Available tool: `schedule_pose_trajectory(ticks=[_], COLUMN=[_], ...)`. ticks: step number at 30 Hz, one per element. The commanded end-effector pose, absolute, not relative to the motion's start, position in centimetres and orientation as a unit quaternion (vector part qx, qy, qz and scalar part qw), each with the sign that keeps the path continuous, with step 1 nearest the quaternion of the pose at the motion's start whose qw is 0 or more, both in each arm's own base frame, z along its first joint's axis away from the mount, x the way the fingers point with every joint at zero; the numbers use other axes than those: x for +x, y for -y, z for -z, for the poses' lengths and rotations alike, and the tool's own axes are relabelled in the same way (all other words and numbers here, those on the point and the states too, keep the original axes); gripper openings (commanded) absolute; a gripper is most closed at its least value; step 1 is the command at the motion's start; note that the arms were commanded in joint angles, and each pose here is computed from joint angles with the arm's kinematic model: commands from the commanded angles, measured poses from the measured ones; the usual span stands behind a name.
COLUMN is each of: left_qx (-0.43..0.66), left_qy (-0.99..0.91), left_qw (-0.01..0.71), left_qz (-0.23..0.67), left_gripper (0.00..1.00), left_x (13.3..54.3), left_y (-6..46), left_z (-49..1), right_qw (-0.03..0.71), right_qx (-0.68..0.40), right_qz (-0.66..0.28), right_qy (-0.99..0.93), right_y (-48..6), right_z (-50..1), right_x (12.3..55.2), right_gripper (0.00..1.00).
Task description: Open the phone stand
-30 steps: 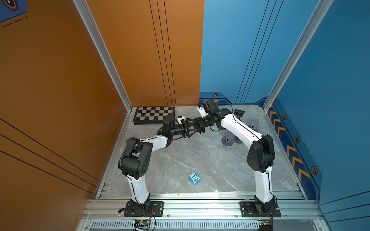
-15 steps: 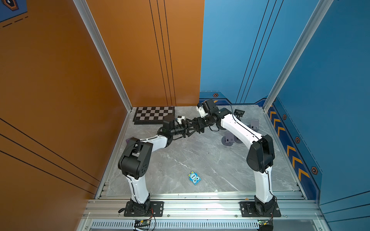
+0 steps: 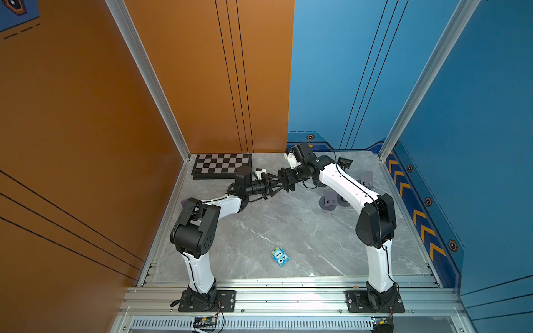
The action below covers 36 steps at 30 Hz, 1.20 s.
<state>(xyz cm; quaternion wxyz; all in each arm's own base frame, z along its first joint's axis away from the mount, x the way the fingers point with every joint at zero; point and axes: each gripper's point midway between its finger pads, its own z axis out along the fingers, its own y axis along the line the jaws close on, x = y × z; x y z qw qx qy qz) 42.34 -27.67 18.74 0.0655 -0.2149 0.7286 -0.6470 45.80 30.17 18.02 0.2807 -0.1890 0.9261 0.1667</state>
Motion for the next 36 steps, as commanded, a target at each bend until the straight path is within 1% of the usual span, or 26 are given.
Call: schedule_pose_trajectory(ticks=[1,4,11,15,18,20,22,23,25,28,29,36], left_qx=[-0.191,-0.201,-0.21,-0.211,-0.208,-0.204,-0.198,-0.196,-0.196,-0.195,-0.194,-0.19], left_qy=[-0.725,-0.725,-0.721,-0.722,-0.723,-0.725,-0.726,-0.726,-0.727,-0.727,-0.727,-0.73], left_qw=[0.089,0.088,0.106,0.104,0.1,0.096,0.092,0.091,0.089,0.088,0.087,0.076], left_qz=[0.656,0.653,0.652,0.651,0.651,0.651,0.652,0.653,0.652,0.652,0.652,0.652], left_gripper=[0.14,0.13,0.13,0.13,0.16,0.2,0.32,0.41,0.7,0.97,0.99,0.99], left_x=[42.3,42.0,42.0,41.8,41.8,41.7,41.7,41.7,41.7,41.7,41.7,41.2], left_y=[26.5,25.6,23.8,23.6,24.0,24.4,24.8,25.0,25.2,25.2,25.3,26.0], left_z=[-20.4,-19.9,-20.4,-20.2,-20.1,-19.9,-20.0,-20.0,-19.8,-19.8,-19.7,-19.3], right_qw=[0.308,0.305,0.308,0.305,0.306,0.306,0.306,0.306,0.307,0.304,0.305,0.306], right_qx=[-0.157,-0.15,-0.142,-0.149,-0.162,-0.17,-0.178,-0.182,-0.188,-0.191,-0.191,-0.19], right_qz=[-0.169,-0.168,-0.165,-0.173,-0.178,-0.183,-0.189,-0.192,-0.195,-0.197,-0.197,-0.2], right_qy=[-0.923,-0.925,-0.926,-0.924,-0.921,-0.919,-0.916,-0.915,-0.913,-0.912,-0.912,-0.911], right_y=[-27.8,-27.3,-26.4,-27.0,-28.0,-28.8,-29.7,-30.1,-30.7,-31.2,-31.2,-31.5], right_z=[-20.6,-20.4,-20.4,-20.5,-20.7,-20.9,-21.2,-21.3,-21.5,-21.3,-21.4,-21.5], right_x=[47.1,47.3,47.8,47.5,47.1,46.7,46.2,46.1,45.7,45.5,45.5,45.7], right_gripper=[0.0,0.0,0.0,0.0,0.0,0.0,0.0,0.0,0.0,0.0,0.0,0.0])
